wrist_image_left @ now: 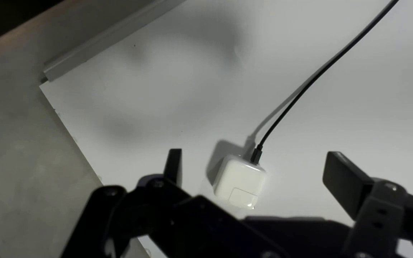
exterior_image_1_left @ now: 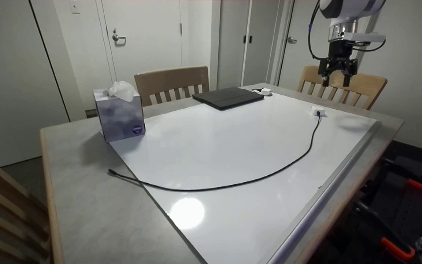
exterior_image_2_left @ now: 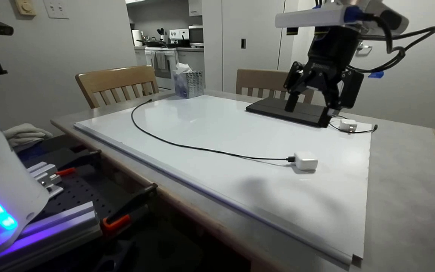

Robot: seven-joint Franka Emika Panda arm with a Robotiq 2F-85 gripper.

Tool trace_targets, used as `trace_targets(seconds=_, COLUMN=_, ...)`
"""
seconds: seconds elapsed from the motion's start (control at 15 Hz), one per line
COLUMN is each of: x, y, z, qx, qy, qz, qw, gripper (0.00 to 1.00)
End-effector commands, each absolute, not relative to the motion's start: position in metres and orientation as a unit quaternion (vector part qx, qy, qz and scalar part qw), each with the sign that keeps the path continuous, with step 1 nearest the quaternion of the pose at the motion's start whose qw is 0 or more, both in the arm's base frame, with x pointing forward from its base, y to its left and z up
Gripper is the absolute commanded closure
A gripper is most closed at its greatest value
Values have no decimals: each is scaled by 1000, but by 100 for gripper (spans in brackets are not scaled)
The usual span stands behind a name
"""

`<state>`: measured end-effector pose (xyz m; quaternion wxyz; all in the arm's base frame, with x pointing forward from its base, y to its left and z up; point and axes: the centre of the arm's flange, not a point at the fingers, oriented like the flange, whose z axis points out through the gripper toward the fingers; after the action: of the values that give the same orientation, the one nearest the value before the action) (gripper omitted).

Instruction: Form a loose circle using the cable

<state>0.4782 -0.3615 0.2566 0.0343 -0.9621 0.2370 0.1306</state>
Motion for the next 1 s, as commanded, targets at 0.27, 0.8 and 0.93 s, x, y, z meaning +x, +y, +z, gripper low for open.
trace_targets(seconds=0.27, x=486, y=-360, z=252, qx=-965, qy=243, qz=95, qw=38, gripper=0)
trace_targets(seconds=0.8, x=522, y=-348, z=237, qx=-968, qy=244, qz=27, qw=58, gripper=0)
trace_targets(seconds=0.93, x=523, y=-350, z=230, qx=-966, qy=251, qz=32, qw=49, gripper=0)
